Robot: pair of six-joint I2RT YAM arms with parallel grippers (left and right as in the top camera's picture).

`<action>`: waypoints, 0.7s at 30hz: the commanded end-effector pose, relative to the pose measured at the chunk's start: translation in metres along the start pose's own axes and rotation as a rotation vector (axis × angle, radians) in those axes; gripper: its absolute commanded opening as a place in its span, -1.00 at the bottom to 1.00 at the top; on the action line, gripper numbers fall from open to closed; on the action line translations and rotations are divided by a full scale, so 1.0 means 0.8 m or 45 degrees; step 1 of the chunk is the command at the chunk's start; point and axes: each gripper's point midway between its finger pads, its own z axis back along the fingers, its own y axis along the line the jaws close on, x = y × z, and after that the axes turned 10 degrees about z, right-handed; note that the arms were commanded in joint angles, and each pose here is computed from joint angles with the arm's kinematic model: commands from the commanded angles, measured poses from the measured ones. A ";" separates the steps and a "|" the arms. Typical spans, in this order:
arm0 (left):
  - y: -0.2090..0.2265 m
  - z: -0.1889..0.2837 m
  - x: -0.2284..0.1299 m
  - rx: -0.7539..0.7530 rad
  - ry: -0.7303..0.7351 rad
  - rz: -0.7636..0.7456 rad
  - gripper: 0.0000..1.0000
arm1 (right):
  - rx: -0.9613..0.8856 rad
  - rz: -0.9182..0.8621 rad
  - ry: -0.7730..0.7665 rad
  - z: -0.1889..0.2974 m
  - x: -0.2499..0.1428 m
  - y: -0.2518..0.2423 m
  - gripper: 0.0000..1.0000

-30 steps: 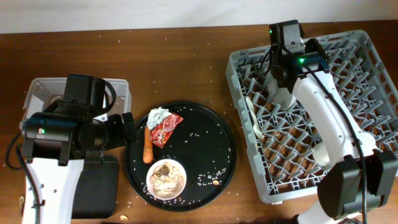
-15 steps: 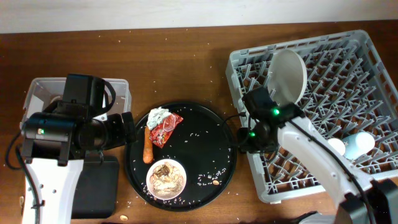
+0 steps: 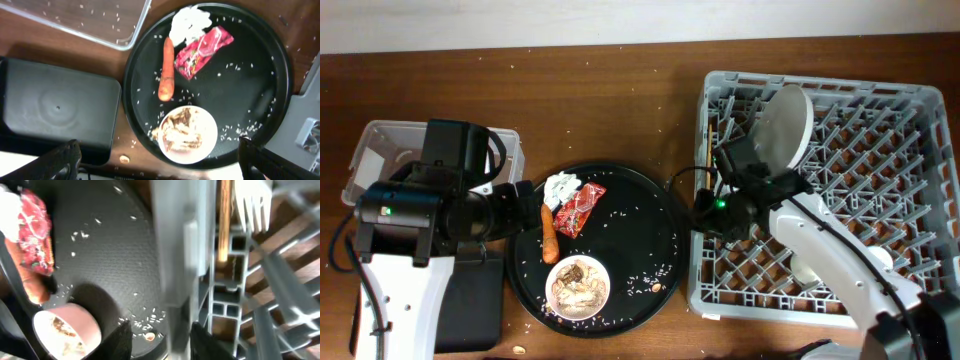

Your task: Sort waste into correct bins and load items into the dishwasher rack

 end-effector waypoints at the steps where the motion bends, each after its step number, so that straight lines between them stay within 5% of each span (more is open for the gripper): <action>1: 0.002 0.005 0.003 -0.001 -0.023 0.013 0.98 | -0.218 0.220 -0.115 0.075 0.021 -0.004 -0.17; 3: 0.002 0.005 0.003 -0.001 -0.023 0.013 0.98 | -0.253 0.267 -0.024 0.080 0.000 -0.012 -0.14; 5: 0.002 0.005 0.003 -0.001 -0.023 0.013 0.98 | -0.061 0.472 -0.008 0.067 -0.010 0.043 -0.21; 6: 0.002 0.005 0.003 0.000 -0.022 0.013 0.98 | -0.057 0.485 0.014 0.057 -0.020 0.056 -0.52; 10: 0.002 0.005 0.003 -0.001 -0.023 0.013 0.98 | -0.260 0.343 0.224 -0.019 -0.073 0.026 -0.92; 18: 0.001 0.005 0.005 -0.005 -0.029 0.014 0.98 | -0.383 0.319 0.247 0.002 -0.077 -0.004 -0.88; 21: 0.001 0.005 0.005 -0.005 -0.030 0.014 0.98 | -0.312 0.467 0.246 0.004 -0.074 0.008 -0.68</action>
